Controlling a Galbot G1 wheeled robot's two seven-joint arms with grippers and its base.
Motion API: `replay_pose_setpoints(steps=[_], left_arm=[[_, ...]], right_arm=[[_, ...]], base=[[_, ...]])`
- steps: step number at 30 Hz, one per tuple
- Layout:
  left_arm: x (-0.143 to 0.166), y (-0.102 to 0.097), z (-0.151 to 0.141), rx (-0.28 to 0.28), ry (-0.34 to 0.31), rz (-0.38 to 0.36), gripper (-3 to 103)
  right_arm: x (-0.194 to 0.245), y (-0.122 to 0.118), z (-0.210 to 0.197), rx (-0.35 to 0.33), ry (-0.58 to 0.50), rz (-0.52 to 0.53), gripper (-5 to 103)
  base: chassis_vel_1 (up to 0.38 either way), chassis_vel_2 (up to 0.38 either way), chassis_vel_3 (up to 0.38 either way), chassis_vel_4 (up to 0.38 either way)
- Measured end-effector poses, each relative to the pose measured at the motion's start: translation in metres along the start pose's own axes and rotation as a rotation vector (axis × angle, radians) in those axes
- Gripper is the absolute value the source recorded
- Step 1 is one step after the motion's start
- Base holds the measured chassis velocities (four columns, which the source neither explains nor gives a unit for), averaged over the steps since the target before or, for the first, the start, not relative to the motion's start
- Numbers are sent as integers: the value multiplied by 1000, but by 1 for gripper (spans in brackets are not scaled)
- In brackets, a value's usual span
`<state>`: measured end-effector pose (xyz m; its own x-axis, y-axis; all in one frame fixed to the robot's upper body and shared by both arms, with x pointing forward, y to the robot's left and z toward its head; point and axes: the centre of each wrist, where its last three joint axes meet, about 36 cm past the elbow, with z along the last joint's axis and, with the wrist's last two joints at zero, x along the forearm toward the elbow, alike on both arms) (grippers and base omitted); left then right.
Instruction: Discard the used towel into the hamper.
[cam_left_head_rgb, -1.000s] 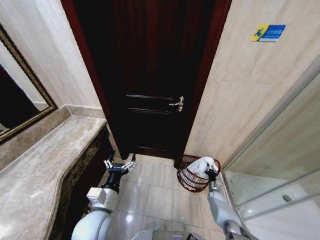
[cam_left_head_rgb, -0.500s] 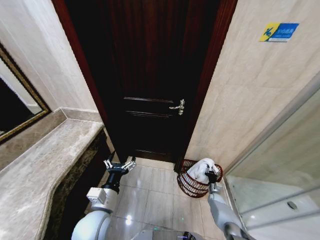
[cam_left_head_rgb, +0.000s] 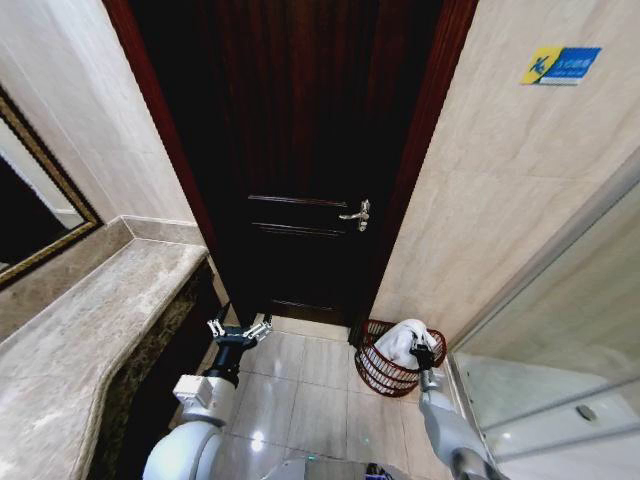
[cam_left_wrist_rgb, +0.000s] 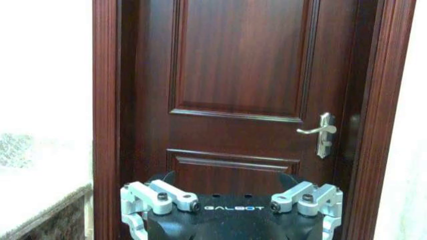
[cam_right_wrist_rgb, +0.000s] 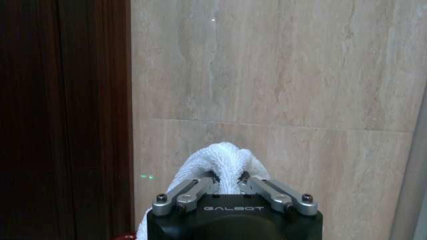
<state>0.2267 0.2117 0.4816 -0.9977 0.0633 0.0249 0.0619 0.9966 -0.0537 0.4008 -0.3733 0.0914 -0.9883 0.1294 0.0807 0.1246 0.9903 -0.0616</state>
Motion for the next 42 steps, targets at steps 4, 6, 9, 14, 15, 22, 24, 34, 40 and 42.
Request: replay_pose_setpoints(steps=[4, 6, 9, 14, 15, 22, 24, 34, 40, 42], left_arm=[[0, 0, 0, 0, 0, 0, 100], [0, 0, 0, 0, 0, 0, 100], [0, 0, 0, 0, 0, 0, 100], [0, 0, 0, 0, 0, 0, 100], [0, 0, 0, 0, 0, 0, 100], [0, 0, 0, 0, 0, 0, 100], [0, 0, 0, 0, 0, 0, 100], [0, 0, 0, 0, 0, 0, 100], [0, 0, 0, 0, 0, 0, 100], [0, 0, 0, 0, 0, 0, 100]], right_arm=[[5, -1, 3, 2, 15, 2, 11], [7, -2, 4, 4, 25, 8, 11], [11, -2, 7, 9, 56, 12, 11], [17, 2, 12, 13, 100, -5, 11], [17, 2, 12, 13, 100, -5, 11], [56, -23, 23, 104, 263, -60, 11], [61, -32, 26, 114, 312, -56, 11], [0, -73, -3, 107, 548, 7, 11], [-25, -65, -13, 49, 689, -32, 11], [-32, -40, -12, 23, 733, -86, 11]], base=[[0, 0, 0, 0], [-33, 30, 20, -31], [-88, 91, 85, -71], [-131, 137, 141, -137], [-141, 156, 158, -152], [-145, 155, 153, -139], [-99, 74, 59, -11], [-8, 5, 2, 1], [0, 0, 0, 0], [0, 0, 0, 0]])
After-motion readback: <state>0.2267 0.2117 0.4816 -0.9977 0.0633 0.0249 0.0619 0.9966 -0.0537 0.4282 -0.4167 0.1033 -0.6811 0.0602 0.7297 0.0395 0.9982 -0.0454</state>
